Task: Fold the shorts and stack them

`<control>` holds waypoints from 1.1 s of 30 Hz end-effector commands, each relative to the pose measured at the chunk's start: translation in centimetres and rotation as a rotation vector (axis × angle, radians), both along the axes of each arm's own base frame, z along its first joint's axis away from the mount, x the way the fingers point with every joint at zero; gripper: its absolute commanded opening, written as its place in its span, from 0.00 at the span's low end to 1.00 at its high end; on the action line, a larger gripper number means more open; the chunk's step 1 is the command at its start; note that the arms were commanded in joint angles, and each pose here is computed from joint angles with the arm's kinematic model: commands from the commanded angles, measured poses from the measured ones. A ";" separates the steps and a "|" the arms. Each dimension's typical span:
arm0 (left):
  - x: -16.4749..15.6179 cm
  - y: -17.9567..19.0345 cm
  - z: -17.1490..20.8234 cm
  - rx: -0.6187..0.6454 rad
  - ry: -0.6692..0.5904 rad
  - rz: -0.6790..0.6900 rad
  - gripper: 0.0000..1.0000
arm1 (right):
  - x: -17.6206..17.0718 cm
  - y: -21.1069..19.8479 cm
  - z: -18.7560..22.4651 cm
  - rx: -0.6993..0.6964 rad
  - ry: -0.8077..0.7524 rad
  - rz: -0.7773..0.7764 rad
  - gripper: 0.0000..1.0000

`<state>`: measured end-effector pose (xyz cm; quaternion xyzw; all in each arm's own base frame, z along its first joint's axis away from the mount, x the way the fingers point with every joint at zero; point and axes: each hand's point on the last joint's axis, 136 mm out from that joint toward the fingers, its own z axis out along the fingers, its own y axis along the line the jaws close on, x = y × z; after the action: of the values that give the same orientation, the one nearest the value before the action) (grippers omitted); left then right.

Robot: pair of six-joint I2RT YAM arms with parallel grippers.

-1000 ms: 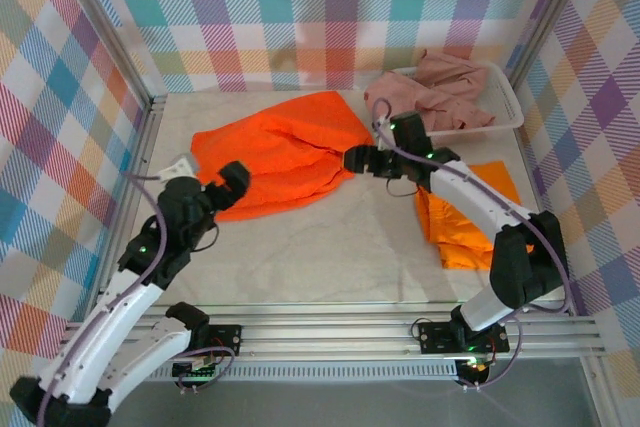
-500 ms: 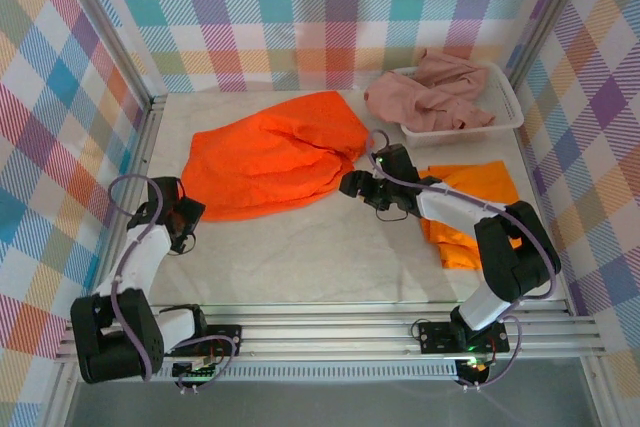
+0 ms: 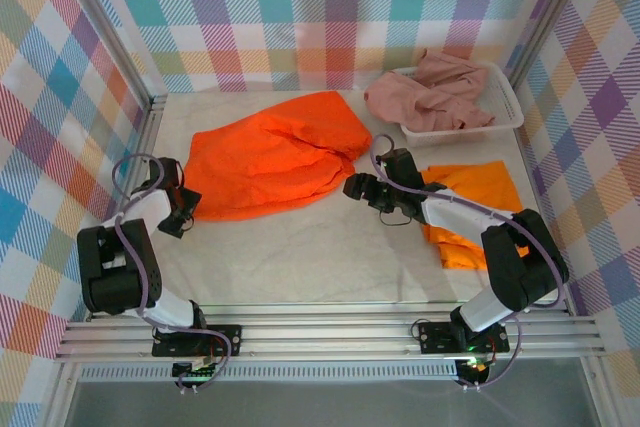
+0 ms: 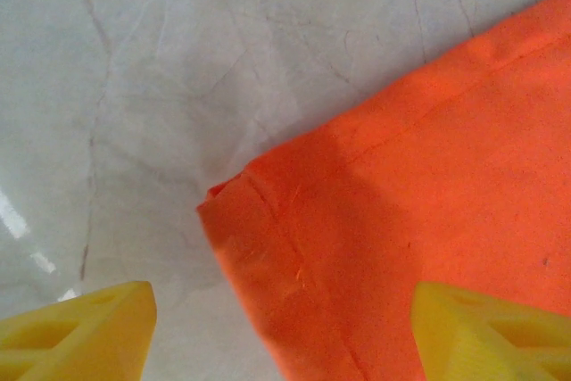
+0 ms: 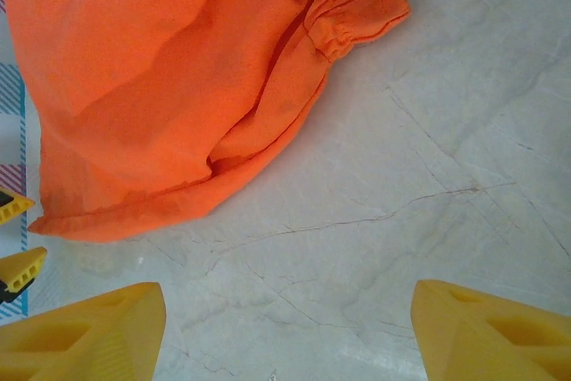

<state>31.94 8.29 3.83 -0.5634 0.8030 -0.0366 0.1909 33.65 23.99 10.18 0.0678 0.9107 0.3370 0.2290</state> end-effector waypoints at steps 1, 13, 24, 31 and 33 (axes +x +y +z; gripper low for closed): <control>0.7 0.9 -0.3 0.012 0.031 0.010 0.73 | 0.0 -0.2 0.8 -0.007 -0.038 0.012 0.73; 1.5 0.9 -2.9 -0.017 0.119 -0.003 0.61 | 0.7 -0.6 0.2 -0.020 -0.006 -0.020 0.75; 3.9 0.2 -1.8 -0.069 0.044 -0.065 0.00 | 3.2 0.1 -0.2 0.018 0.056 -0.087 0.72; 3.6 -0.4 4.8 -0.058 -0.101 -0.084 0.00 | 5.2 0.4 -2.1 0.160 0.172 -0.243 0.65; 3.0 -0.5 6.6 -0.045 -0.140 -0.079 0.00 | 5.8 0.8 -2.6 0.204 0.194 -0.277 0.62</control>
<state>34.27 8.24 6.35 -0.5459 0.8161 -0.0674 0.1775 37.95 24.00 7.25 0.1967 0.8982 0.3477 0.1833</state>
